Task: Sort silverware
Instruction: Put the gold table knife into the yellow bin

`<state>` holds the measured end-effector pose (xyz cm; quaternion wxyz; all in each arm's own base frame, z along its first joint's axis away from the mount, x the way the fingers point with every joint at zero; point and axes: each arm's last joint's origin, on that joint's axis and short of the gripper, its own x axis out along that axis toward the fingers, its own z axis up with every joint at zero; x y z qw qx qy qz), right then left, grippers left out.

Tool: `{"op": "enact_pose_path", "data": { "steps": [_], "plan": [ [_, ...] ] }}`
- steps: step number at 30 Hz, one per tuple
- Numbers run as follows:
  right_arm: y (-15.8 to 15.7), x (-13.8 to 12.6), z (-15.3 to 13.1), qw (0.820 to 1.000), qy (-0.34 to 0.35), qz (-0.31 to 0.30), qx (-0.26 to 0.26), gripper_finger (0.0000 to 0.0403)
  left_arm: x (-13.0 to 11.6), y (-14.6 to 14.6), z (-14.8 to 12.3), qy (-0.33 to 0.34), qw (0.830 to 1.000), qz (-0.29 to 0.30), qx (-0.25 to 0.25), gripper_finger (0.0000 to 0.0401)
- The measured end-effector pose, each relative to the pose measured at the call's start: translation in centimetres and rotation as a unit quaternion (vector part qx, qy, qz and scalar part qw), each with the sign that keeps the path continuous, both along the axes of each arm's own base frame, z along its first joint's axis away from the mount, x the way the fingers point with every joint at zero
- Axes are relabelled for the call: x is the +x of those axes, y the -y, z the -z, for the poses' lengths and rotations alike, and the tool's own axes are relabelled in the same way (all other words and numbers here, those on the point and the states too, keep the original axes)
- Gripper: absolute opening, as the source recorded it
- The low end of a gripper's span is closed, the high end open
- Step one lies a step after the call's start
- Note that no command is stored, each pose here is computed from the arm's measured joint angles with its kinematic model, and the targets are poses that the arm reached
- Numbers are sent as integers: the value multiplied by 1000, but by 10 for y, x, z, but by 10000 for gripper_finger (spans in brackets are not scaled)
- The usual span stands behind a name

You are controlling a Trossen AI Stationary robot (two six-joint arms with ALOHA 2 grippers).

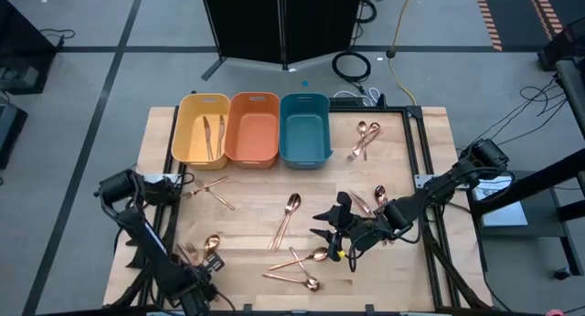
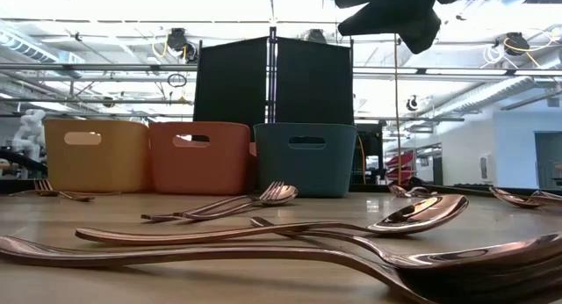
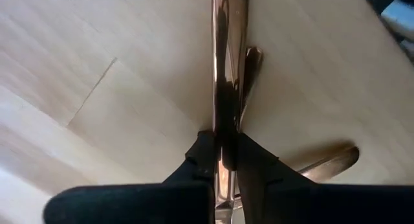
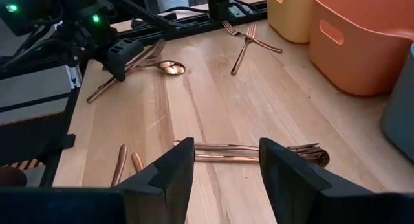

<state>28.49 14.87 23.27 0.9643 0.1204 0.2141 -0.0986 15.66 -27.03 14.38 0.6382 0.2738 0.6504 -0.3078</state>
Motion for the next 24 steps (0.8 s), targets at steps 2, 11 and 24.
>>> {"op": "enact_pose_path", "data": {
  "steps": [2, 11, 24],
  "plan": [
    [0, 0, 0, 1000, 0, 0, 0, 164, 1, -1, -3, 4, 1000, 8, 16, 25],
    [0, 0, -1, 1000, 4, 1, 5, 164, 1, -2, -6, 9, 999, 9, 35, 25],
    [0, 0, -1, 1000, 4, 1, 5, 164, 4, 1, -40, 6, 996, 14, 83, 25]
  ]
}}
